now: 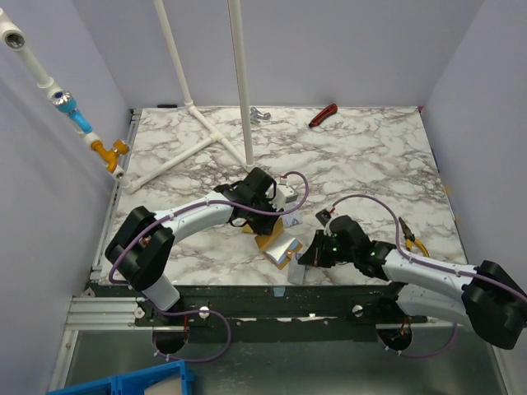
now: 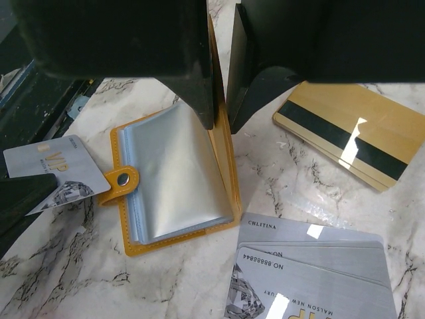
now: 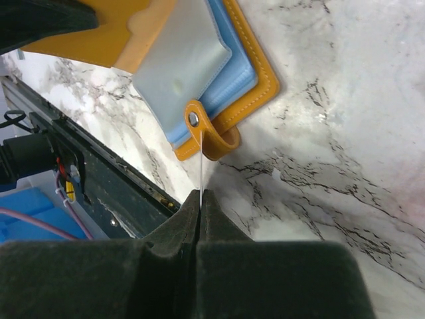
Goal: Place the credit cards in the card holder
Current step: Open the card holder at the center of the board.
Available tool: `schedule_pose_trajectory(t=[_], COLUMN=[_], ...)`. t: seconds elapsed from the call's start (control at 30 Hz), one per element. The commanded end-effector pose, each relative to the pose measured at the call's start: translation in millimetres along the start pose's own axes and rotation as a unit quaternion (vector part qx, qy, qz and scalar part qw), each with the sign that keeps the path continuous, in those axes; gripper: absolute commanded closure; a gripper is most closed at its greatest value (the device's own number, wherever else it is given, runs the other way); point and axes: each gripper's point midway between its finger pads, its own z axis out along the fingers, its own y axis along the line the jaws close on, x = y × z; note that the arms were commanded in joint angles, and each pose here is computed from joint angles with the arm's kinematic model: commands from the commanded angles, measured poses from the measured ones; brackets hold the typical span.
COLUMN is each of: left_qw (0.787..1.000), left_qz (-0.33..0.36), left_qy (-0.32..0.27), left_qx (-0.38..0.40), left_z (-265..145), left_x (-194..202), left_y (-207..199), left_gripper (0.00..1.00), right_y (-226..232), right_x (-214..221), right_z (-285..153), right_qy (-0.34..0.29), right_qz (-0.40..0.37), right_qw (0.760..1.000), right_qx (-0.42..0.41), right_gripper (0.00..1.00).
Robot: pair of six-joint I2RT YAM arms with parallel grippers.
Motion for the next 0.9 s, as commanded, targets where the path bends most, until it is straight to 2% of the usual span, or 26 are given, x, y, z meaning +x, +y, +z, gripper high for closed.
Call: schedule_pose_trajectory(t=[0.0, 0.6, 0.87], left_qw=[1.0, 1.0, 1.0], left_qz=[-0.003, 0.001, 0.004], left_qy=[0.009, 0.008, 0.008], left_qx=[0.018, 0.024, 0.027], left_z=[-0.3, -4.0, -6.5], left_x=[2.2, 1.7, 0.8], left_y=[-6.3, -9.4, -11.0], left_gripper=[0.85, 0.86, 0.86], right_y=[13.3, 6.8, 8.0], right_x=[-6.4, 5.1, 3.1], right_z=[3.2, 30.9, 37.9], right_qy=[-0.001, 0.058, 0.064], right_qz=[-0.024, -0.019, -0.02], right_qw=[0.999, 0.998, 0.998], right_qx=[-0.026, -0.011, -0.01], right_gripper=[0.99, 0.99, 0.99])
